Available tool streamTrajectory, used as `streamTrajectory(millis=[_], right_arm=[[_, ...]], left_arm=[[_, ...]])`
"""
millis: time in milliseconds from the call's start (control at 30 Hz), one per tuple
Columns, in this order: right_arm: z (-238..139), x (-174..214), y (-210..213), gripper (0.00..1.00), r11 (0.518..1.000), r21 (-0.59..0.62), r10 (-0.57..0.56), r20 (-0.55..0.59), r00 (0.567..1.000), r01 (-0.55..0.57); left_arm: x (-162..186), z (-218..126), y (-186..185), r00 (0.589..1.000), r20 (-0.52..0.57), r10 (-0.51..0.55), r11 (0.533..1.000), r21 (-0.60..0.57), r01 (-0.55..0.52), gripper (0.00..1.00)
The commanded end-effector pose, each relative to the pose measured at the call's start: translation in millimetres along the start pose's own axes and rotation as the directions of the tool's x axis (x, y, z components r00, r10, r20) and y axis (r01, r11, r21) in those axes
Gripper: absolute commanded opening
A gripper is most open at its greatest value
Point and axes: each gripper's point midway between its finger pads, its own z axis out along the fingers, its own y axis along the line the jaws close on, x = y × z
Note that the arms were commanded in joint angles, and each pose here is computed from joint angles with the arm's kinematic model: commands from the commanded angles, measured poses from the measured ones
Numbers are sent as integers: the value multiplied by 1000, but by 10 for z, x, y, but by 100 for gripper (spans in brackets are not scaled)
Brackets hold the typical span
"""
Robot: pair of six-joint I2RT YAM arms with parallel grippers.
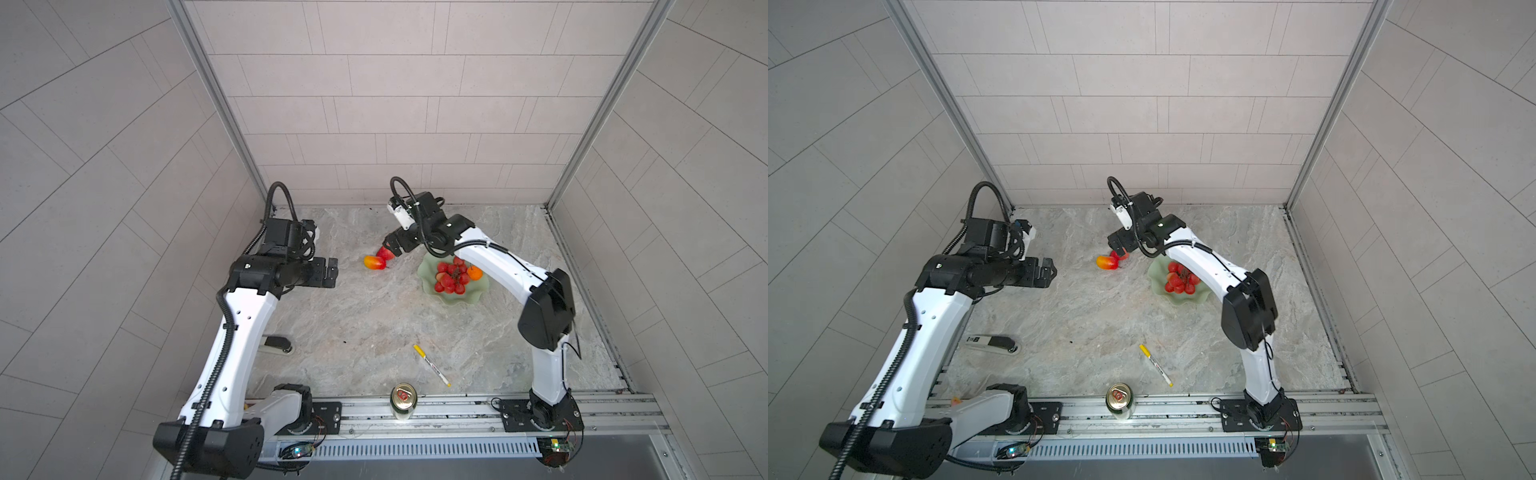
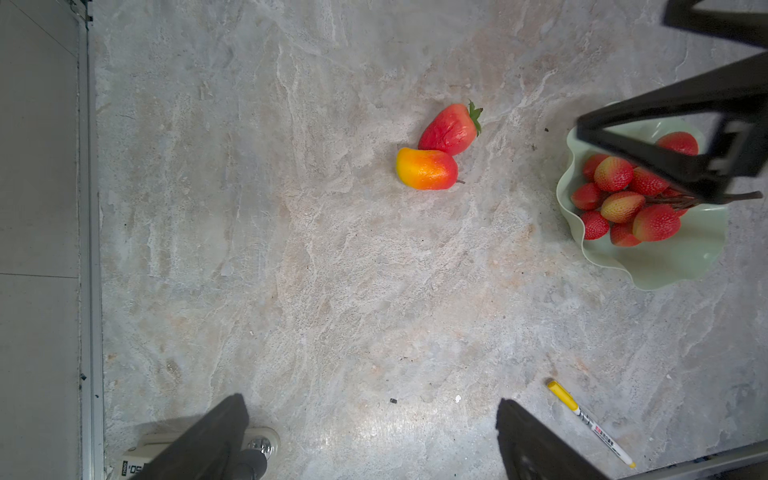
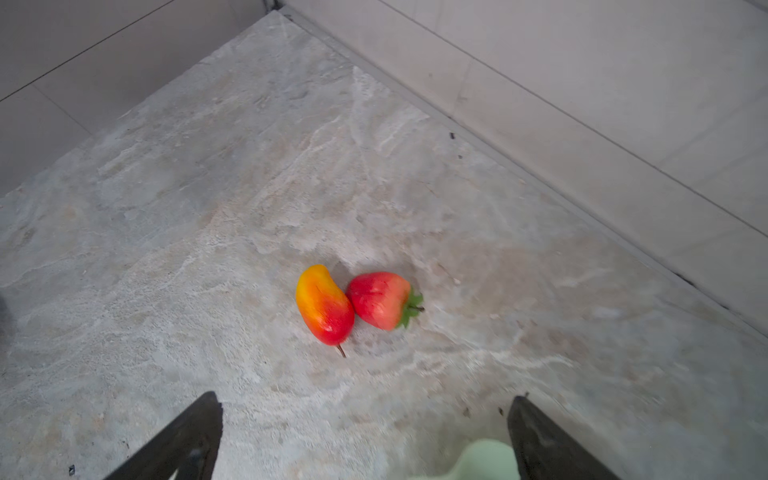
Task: Place and organize the fake fruits in the fruit bowl
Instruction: 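Move the right gripper to the red-yellow mango and grasp it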
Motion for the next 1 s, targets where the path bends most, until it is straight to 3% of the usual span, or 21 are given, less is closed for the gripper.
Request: streamTrajectory(millis=[0,267,467,800,967], right_arm=[[252,107,313,100,985,-149,-103,-67,992,92],[953,407,657,97,944,-292,-205,-147,968,156],[1348,700,681,86,946,-288,-209,-188,960,150],[1558,905,516,75,974,-191,-169,-250,953,123],[1553,847,539,59,975,-190,-155,-233,960,112]], left_arm=[[-6,-103,1,1000,18,14,1000,-9,-14,100],[17,-48,5,1000,6,16,1000,-11,-16,100],[19,-43,10,1000,6,17,1000,-13,-17,100],[24,-55,5,1000,11,18,1000,-12,-18,100],[17,-67,1,1000,14,19,1000,-10,-19,100]])
